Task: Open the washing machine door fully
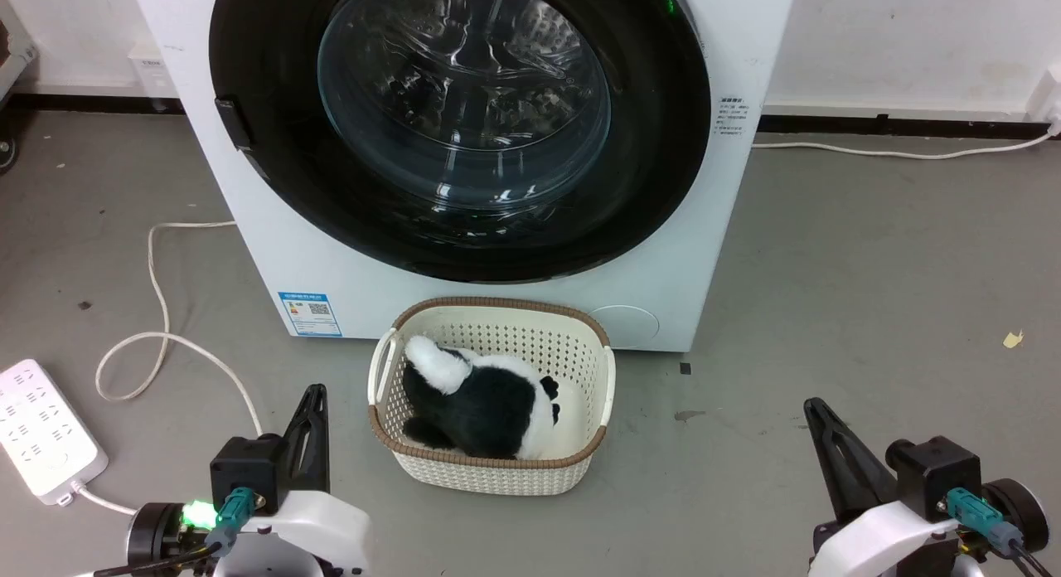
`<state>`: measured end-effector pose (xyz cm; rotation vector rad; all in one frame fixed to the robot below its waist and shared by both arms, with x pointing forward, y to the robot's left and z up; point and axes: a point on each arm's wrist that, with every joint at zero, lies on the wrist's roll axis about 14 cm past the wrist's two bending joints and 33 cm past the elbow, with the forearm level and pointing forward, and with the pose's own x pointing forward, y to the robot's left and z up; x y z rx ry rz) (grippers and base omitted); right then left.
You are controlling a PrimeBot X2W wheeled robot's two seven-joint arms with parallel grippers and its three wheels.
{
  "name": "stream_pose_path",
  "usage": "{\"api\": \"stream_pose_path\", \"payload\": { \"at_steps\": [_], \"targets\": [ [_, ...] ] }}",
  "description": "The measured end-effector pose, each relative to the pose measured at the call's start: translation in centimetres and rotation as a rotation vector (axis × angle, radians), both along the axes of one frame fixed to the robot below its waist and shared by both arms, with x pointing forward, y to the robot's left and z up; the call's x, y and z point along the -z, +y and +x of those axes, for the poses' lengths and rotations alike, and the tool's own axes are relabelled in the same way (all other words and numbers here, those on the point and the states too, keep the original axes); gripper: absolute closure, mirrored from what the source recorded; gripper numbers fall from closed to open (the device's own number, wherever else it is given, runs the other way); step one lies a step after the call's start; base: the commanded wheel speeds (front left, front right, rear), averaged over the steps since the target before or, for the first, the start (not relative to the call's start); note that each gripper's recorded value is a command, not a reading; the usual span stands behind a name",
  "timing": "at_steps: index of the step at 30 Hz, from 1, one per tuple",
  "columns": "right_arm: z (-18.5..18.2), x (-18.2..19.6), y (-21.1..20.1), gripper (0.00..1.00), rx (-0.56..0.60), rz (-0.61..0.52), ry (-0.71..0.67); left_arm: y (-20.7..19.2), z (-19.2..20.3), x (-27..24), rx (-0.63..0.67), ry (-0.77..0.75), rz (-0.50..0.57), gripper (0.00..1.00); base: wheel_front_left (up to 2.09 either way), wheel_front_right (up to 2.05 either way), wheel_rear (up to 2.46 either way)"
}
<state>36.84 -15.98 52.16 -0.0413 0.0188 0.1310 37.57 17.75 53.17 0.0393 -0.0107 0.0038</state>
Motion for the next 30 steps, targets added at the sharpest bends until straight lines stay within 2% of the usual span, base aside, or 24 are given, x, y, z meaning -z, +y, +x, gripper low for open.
{"api": "stream_pose_path", "payload": {
  "at_steps": [14, 15, 30],
  "targets": [
    [0.0, 0.0, -0.01, 1.0, 0.0, 0.0, 0.0, 0.0, 0.0, 0.0, 0.0, 0.0, 0.0, 1.0, 0.0, 0.0, 0.0],
    [0.0, 0.0, -0.01, 0.0, 0.0, 0.001, 0.0, 0.0, 0.01, 0.0, 0.0, 0.0, -0.001, 0.0, 0.0, 0.0, 0.0],
    [0.05, 0.04, -0.14, 0.0, 0.004, 0.015, -0.007, -0.43, 0.03, -0.12, 0.01, -0.014, -0.012, 0.0, 0.0, 0.0, 0.0]
  ]
}}
